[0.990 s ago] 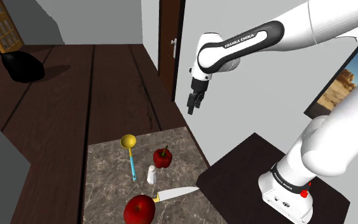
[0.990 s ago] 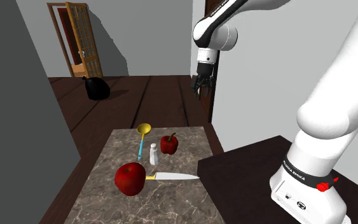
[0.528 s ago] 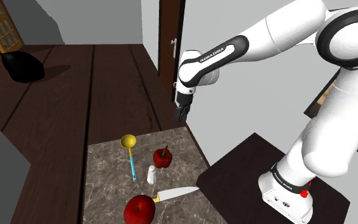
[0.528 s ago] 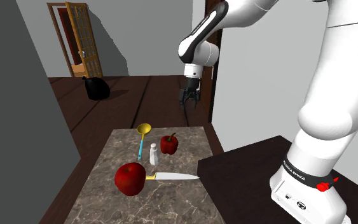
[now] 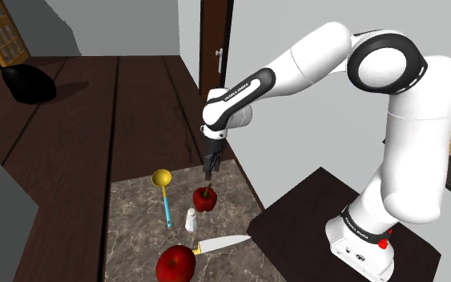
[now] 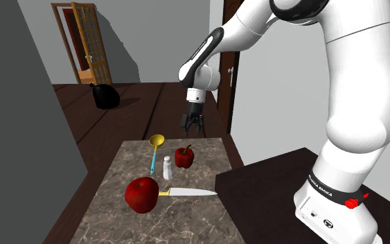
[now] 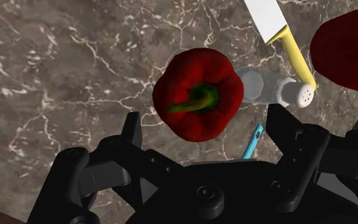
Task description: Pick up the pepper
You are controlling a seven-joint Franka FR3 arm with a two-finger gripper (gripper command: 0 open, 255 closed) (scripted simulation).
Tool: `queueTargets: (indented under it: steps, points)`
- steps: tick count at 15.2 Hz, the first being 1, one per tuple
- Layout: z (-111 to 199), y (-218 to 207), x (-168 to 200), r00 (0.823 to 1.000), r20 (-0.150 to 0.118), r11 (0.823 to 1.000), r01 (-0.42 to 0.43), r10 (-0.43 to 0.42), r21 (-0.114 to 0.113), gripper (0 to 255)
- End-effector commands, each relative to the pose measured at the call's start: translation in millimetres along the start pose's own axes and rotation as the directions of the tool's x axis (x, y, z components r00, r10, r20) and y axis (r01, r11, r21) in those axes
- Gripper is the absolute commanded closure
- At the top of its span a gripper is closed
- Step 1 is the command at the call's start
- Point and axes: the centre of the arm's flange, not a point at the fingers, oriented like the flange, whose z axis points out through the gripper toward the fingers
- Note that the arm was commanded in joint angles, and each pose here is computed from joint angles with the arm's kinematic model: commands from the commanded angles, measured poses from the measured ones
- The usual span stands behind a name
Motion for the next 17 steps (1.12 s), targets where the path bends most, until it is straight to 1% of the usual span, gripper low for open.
queueTargets:
  steps: [1,2,9,11,12,17]
  points:
    - [23.1,-3.4,16.3,1.000,0.017,1.000,0.020,-0.021,0.023,0]
    - [26.7,-4.2,18.6,1.000,0.020,0.999,0.024,-0.024,0.026,0]
    - [63.0,11.6,24.3,1.000,0.020,0.999,0.024,-0.024,0.026,0]
    - [63.0,11.6,24.3,1.000,0.020,0.999,0.024,-0.024,0.026,0]
    - [62.7,11.8,24.0,1.000,0.020,0.999,0.024,-0.024,0.026,255]
    - [62.3,11.9,24.2,1.000,0.020,0.999,0.024,-0.024,0.026,255]
